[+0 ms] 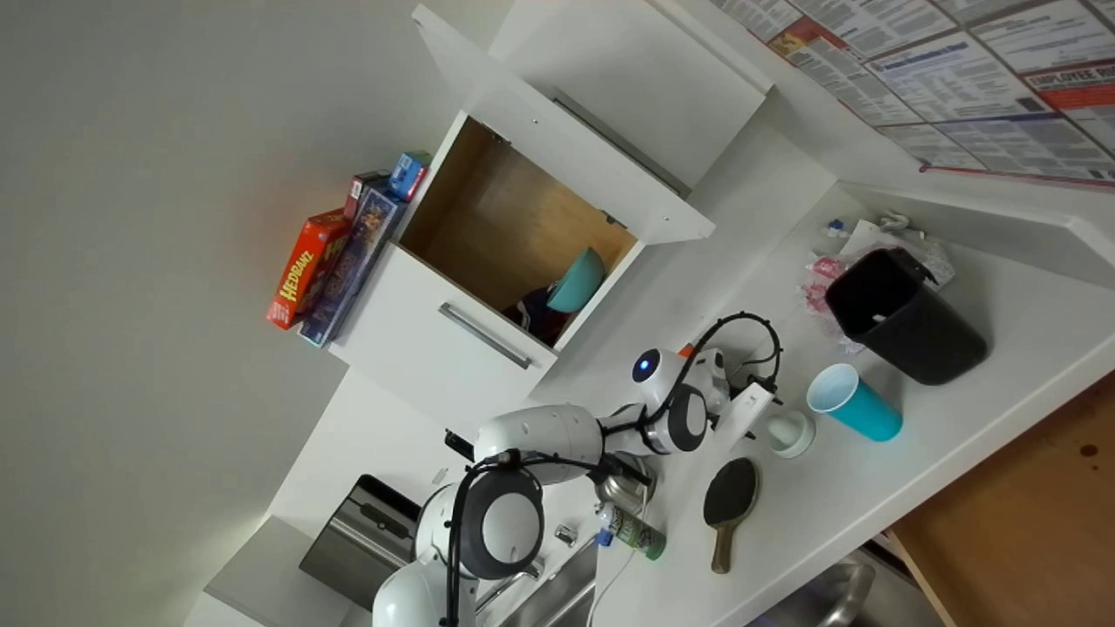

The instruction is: Move the object from the drawer to the countertop

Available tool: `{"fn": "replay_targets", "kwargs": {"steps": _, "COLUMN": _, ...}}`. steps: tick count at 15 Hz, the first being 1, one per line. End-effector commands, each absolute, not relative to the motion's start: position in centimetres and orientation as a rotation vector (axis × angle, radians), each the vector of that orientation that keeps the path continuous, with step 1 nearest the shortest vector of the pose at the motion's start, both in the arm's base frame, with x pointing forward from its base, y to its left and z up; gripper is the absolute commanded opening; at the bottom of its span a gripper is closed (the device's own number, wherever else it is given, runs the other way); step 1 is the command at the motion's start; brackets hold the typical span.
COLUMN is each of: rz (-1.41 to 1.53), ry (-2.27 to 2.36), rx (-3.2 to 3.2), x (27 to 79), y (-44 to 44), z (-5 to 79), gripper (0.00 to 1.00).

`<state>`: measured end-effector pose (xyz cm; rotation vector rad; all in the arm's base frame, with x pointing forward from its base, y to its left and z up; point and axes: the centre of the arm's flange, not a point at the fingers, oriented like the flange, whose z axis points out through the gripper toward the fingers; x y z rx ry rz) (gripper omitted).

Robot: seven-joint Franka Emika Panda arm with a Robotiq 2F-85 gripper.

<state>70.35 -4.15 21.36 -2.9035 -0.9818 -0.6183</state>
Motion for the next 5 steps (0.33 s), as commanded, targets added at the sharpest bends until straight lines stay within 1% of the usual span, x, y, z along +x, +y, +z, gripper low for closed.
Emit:
{"fn": "replay_targets", "kwargs": {"steps": 1, "rz": -0.599, "ry": -1.012, "rx": -2.890, "x": 69.3, "y": -3.4, "z": 22.8, "gripper": 1.00}}
{"fn": "replay_targets", "kwargs": {"steps": 5, "rz": -0.620, "ry": -0.995, "rx": -2.893, "x": 70.2, "y": -3.3, "z": 21.7, "gripper": 1.00}}
